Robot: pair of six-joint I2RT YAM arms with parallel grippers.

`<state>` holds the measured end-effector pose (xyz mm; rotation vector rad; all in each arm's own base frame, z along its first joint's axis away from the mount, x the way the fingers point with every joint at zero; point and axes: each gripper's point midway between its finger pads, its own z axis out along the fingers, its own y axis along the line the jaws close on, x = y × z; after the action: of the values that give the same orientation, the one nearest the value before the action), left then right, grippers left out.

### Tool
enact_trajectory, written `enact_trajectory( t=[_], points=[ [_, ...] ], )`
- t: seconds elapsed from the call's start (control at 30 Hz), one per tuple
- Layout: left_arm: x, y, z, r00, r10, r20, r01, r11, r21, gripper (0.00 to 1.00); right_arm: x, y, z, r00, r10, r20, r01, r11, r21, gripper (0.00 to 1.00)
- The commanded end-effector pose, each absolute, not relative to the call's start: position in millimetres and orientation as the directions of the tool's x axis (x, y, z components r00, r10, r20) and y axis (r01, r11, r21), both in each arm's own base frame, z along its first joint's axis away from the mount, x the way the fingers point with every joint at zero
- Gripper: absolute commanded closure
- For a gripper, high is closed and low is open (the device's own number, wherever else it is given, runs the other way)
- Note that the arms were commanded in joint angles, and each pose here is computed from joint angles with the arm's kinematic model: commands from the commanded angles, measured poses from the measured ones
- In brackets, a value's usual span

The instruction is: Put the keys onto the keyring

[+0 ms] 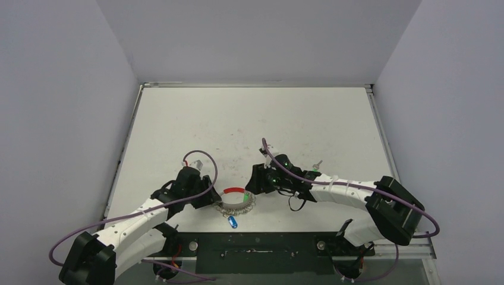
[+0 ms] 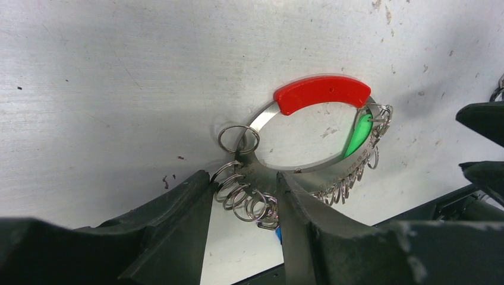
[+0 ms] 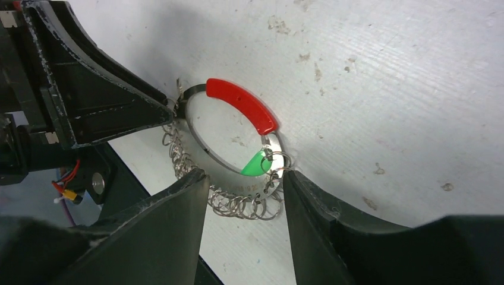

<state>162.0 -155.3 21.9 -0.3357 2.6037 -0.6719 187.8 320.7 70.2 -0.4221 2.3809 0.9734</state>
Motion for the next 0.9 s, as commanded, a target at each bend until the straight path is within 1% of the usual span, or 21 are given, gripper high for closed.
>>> enact_trajectory(
  t=[0.0,0.2,0.4,0.6,0.77,0.87],
  points=[
    [173,-150,23,-0.861,-0.351,-0.368,-0.146,0.864,-0.482,0.58,198,307,64,-0.784,-0.1,-0.612,-0.472,0.736,0.485,0.5],
    [181,-154,24,-0.864,-0.339,-0.372,-0.135,0.868,-0.478,0.6,191,300,43,-0.807,-0.144,-0.573,-0.463,0.756,0.462,0.53],
    [199,-163,20,-0.879,-0.3,-0.372,-0.106,0.881,-0.461,0.61,179,298,25,-0.832,-0.165,-0.529,-0.457,0.745,0.486,0.58],
    [226,-178,11,-0.898,-0.248,-0.363,-0.07,0.896,-0.439,0.65,164,298,18,-0.852,-0.157,-0.499,-0.441,0.729,0.524,0.66],
    [252,-201,7,-0.912,-0.203,-0.356,-0.017,0.887,-0.462,0.69,162,288,28,-0.845,-0.129,-0.519,-0.432,0.737,0.52,0.65],
    [266,-212,8,-0.913,-0.177,-0.367,0.021,0.879,-0.476,0.69,164,276,32,-0.838,-0.119,-0.532,-0.42,0.763,0.491,0.57]
  ],
)
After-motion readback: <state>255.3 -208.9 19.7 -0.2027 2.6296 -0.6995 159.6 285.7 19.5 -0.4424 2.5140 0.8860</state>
